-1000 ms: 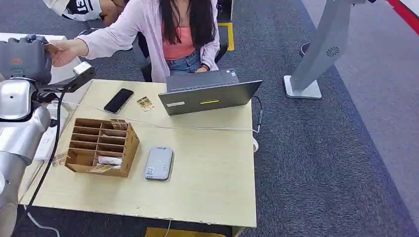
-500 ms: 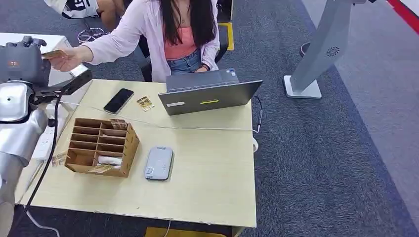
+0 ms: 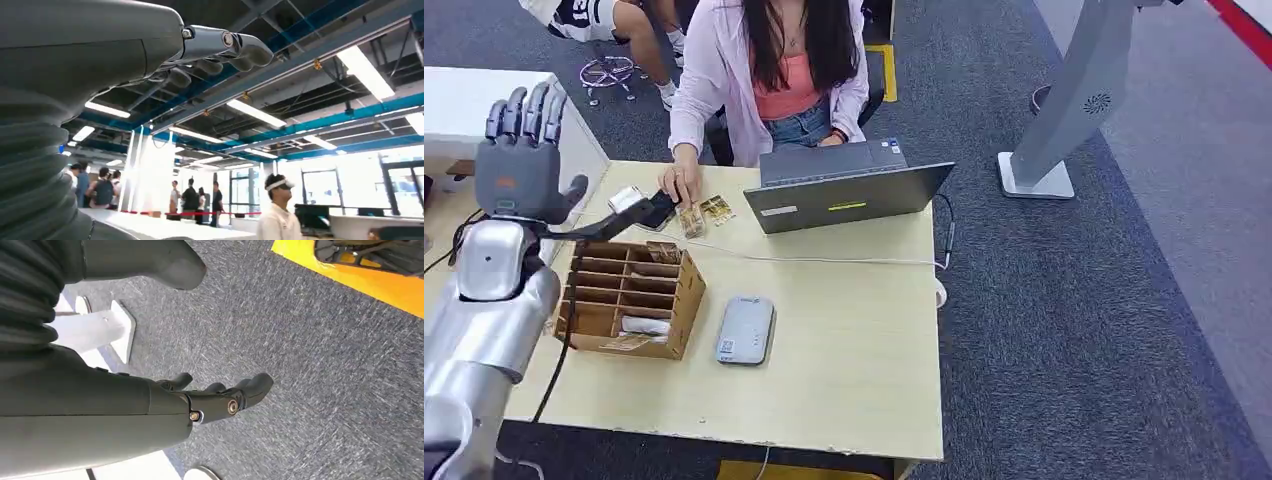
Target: Pass the card to the sensor for recognition and then transmit it.
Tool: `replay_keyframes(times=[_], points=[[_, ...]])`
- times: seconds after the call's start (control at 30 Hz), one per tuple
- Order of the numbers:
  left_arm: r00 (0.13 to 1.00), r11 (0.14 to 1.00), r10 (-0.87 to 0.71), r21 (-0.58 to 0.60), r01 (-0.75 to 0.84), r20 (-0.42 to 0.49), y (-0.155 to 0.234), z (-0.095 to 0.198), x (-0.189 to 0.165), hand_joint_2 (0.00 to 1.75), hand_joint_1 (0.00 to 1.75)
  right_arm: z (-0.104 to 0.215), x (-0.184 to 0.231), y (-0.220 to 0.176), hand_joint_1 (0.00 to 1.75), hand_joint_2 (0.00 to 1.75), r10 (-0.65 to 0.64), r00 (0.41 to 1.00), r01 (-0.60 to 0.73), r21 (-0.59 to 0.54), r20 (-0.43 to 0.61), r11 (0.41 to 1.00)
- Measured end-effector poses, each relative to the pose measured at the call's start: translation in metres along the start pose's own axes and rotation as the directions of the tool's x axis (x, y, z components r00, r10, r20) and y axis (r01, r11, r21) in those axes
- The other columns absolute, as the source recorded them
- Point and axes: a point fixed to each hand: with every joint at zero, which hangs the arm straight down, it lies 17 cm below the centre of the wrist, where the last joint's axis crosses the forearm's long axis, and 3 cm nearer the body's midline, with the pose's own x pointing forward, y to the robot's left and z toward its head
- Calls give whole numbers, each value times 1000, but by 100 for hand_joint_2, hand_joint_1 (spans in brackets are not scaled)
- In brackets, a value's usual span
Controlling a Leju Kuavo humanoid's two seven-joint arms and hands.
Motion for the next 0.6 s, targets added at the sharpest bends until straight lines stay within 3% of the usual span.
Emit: replay_keyframes(times=[0.13,0.4,0.6], points=[[998,998,53,21,-53,26,-2,50,29,175,0,0,-3,2,0,175,-17,1000,17,2,-12,1000],[996,995,79,64,-82,39,15,81,40,175,0,0,-4,2,0,175,-35,999,35,3,-20,999],[987,992,115,45,-120,109,26,175,81,175,0,0,-7,1,0,175,-110,993,110,-11,-34,994]])
